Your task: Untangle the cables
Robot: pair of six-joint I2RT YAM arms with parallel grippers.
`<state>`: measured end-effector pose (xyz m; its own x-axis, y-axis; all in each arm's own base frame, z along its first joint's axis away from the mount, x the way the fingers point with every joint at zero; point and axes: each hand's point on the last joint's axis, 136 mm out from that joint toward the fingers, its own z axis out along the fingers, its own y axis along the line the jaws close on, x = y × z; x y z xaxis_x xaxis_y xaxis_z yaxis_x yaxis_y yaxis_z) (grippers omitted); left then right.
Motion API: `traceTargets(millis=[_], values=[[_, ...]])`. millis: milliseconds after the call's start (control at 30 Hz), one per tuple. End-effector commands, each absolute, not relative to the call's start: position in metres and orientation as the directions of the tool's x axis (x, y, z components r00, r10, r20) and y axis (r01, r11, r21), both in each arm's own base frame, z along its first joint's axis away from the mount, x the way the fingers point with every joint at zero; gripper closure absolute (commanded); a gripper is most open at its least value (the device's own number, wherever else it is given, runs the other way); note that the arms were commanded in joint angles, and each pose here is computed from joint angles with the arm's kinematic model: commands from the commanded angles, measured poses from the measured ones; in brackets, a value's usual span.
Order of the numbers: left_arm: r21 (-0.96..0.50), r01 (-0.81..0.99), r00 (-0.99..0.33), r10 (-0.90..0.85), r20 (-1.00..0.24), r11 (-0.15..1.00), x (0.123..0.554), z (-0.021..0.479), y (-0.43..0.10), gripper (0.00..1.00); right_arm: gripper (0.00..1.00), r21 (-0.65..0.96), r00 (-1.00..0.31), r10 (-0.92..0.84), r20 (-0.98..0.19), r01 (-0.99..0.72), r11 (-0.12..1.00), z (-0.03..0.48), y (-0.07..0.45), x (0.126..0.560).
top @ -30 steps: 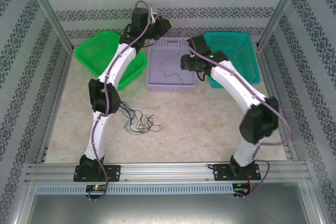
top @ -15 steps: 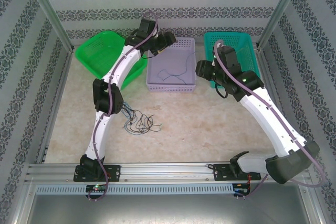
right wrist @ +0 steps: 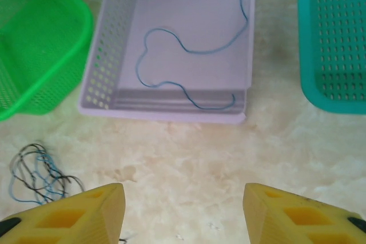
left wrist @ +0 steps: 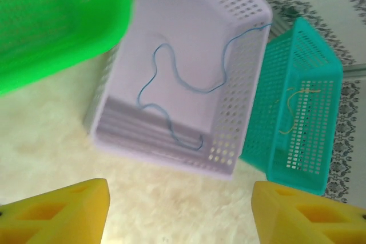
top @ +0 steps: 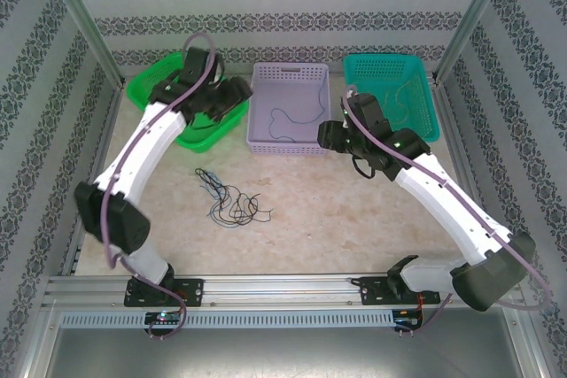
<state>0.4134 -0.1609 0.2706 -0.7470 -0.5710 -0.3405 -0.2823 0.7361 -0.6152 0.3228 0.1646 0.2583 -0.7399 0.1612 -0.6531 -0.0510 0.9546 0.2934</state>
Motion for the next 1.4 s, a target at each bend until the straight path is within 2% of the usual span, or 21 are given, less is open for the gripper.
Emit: traceTargets(millis=[0, 67, 200, 267, 400, 600, 800, 933, 1100, 1267, 1367], values=[[-0.63, -0.402, -0.752, -0.632, -0.188, 0.665, 0.385, 0.218, -0.16, 0.39, 0.42, 0.245, -0.738, 0.18, -0.651, 0.02, 0.969, 0.246, 0.142, 0.334], [-0.667, -0.381, -0.755, -0.632, -0.176, 0.64, 0.377, 0.215, -0.168, 0.44, 0.42, 0.237, -0.727, 0.208, -0.655, 0.065, 0.969, 0.246, 0.13, 0.346], [-0.667, -0.321, -0.78, -0.587, -0.216, 0.672, 0.385, 0.223, -0.18, 0.5, 0.43, 0.24, -0.711, 0.275, -0.648, 0.153, 0.959, 0.248, 0.109, 0.375], [-0.648, -0.275, -0.801, -0.542, -0.254, 0.71, 0.4, 0.226, -0.188, 0.54, 0.43, 0.245, -0.698, 0.292, -0.654, 0.169, 0.955, 0.253, 0.104, 0.385], [-0.518, -0.18, -0.838, -0.407, -0.365, 0.836, 0.436, 0.219, -0.198, 0.6, 0.43, 0.259, -0.656, 0.319, -0.684, 0.189, 0.947, 0.273, 0.093, 0.393], [-0.363, -0.102, -0.862, -0.264, -0.432, 0.926, 0.487, 0.19, -0.212, 0.6, 0.43, 0.313, -0.606, 0.377, -0.7, 0.214, 0.925, 0.297, 0.072, 0.386], [-0.249, -0.038, -0.863, -0.158, -0.481, 0.968, 0.527, 0.16, -0.23, 0.49, 0.43, 0.357, -0.61, 0.402, -0.683, 0.201, 0.912, 0.301, 0.073, 0.367], [-0.153, -0.033, -0.869, -0.104, -0.484, 0.988, 0.542, 0.134, -0.229, 0.48, 0.43, 0.365, -0.617, 0.409, -0.673, 0.204, 0.908, 0.298, 0.072, 0.355], [-0.128, -0.028, -0.895, -0.082, -0.438, 0.991, 0.541, 0.1, -0.233, 0.48, 0.43, 0.362, -0.632, 0.405, -0.661, 0.204, 0.909, 0.291, 0.072, 0.347], [-0.101, -0.02, -0.91, -0.06, -0.41, 0.995, 0.535, 0.08, -0.237, 0.56, 0.43, 0.366, -0.637, 0.405, -0.656, 0.201, 0.909, 0.289, 0.074, 0.349], [-0.091, -0.01, -0.916, -0.045, -0.398, 0.996, 0.533, 0.072, -0.241, 0.65, 0.43, 0.371, -0.641, 0.406, -0.652, 0.197, 0.907, 0.289, 0.076, 0.352]])
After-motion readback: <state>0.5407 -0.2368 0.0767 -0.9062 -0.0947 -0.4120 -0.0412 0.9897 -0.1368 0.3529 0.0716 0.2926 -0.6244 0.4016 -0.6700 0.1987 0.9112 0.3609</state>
